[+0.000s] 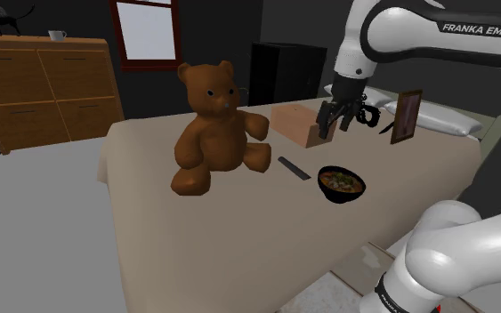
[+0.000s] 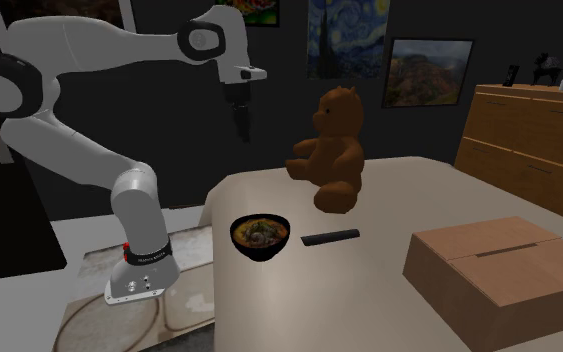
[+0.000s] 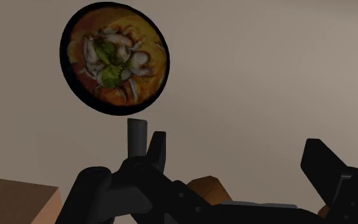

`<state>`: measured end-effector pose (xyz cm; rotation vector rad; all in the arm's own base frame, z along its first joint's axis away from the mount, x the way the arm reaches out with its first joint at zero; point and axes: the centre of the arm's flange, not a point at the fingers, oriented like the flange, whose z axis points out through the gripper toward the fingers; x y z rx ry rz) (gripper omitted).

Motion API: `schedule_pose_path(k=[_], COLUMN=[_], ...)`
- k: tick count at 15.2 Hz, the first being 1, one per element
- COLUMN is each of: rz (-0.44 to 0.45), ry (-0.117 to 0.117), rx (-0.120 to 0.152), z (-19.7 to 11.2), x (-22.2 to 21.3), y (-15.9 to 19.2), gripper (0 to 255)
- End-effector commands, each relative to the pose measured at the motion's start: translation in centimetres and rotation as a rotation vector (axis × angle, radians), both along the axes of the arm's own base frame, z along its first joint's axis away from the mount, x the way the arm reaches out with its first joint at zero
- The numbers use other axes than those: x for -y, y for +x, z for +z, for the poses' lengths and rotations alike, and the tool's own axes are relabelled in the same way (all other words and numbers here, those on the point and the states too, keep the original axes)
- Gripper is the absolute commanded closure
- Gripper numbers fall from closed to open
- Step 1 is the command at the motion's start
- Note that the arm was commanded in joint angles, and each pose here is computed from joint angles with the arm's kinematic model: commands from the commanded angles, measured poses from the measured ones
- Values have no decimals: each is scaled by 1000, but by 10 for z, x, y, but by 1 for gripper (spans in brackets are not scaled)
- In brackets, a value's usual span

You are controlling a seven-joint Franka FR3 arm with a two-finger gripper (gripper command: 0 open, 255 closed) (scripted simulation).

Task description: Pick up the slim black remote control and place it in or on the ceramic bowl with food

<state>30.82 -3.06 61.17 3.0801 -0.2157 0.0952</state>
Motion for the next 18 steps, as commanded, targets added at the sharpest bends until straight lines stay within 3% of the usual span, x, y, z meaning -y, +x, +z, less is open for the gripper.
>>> schedule_pose_path(k=[1, 18], rz=[0, -80], ry=[0, 85], rx=[0, -29], z=[0, -150], x=[0, 127], y=[0, 126], gripper=[0, 0])
